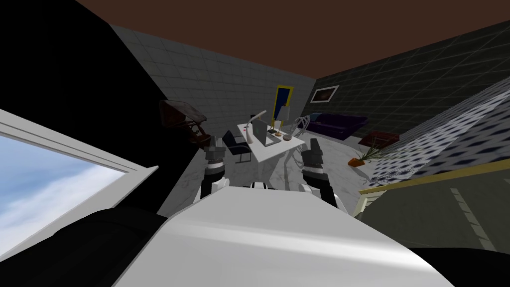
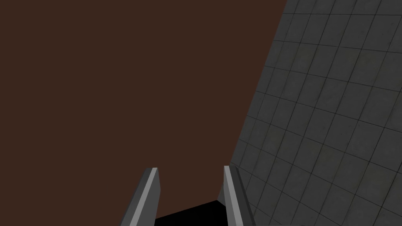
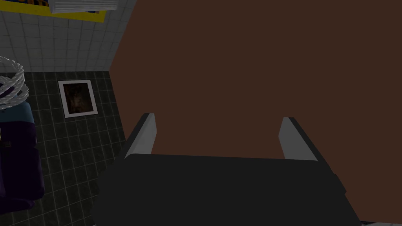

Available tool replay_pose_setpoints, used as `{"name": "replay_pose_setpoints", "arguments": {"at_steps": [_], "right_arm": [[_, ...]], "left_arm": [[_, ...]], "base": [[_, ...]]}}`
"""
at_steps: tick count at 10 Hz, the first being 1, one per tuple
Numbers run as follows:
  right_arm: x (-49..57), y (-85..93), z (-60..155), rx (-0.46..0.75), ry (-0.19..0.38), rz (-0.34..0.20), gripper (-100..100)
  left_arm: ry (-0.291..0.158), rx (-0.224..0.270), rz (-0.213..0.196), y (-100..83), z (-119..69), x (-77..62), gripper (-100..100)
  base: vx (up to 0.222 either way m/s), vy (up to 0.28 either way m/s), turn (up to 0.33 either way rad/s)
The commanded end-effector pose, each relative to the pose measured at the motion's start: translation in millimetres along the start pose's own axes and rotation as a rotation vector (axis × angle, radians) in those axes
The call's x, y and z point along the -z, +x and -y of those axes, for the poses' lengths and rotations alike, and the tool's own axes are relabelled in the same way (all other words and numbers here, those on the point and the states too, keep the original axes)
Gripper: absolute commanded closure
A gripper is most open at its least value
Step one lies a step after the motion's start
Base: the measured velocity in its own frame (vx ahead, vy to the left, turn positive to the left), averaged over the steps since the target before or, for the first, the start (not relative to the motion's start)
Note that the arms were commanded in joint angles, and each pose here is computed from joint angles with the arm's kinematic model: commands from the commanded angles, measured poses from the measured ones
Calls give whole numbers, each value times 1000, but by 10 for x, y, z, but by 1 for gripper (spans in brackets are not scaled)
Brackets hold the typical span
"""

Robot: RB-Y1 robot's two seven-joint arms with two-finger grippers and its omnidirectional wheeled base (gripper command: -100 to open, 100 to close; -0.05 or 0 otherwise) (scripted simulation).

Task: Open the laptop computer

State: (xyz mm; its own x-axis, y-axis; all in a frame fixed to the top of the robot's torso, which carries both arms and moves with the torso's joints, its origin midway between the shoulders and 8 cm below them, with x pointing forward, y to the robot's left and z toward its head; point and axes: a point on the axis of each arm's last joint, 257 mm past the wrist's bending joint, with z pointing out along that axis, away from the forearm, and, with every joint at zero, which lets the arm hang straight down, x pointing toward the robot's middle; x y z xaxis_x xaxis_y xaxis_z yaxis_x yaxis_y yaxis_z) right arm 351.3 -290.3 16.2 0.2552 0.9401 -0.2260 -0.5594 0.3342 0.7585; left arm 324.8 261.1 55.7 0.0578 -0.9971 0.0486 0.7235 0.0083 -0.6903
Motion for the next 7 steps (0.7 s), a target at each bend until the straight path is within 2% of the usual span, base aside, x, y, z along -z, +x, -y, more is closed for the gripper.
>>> {"name": "replay_pose_setpoints", "arguments": {"at_steps": [1, 4, 5, 6, 7], "right_arm": [[-25, 23, 208, -97, 38, -24, -100], [-53, 30, 424, -208, 81, -27, -100], [-53, 19, 426, -219, 82, -23, -100], [-69, 30, 547, -273, 106, -24, -100], [-69, 18, 551, -287, 107, -19, -100]], "left_arm": [[0, 0, 0, 0, 0, 0, 0], [0, 0, 0, 0, 0, 0, 0], [0, 0, 0, 0, 0, 0, 0], [0, 0, 0, 0, 0, 0, 0], [0, 0, 0, 0, 0, 0, 0]], "base": [[-2, 22, 35], [3, 19, 27], [3, 14, 14], [2, 19, 28], [2, 15, 19]]}}
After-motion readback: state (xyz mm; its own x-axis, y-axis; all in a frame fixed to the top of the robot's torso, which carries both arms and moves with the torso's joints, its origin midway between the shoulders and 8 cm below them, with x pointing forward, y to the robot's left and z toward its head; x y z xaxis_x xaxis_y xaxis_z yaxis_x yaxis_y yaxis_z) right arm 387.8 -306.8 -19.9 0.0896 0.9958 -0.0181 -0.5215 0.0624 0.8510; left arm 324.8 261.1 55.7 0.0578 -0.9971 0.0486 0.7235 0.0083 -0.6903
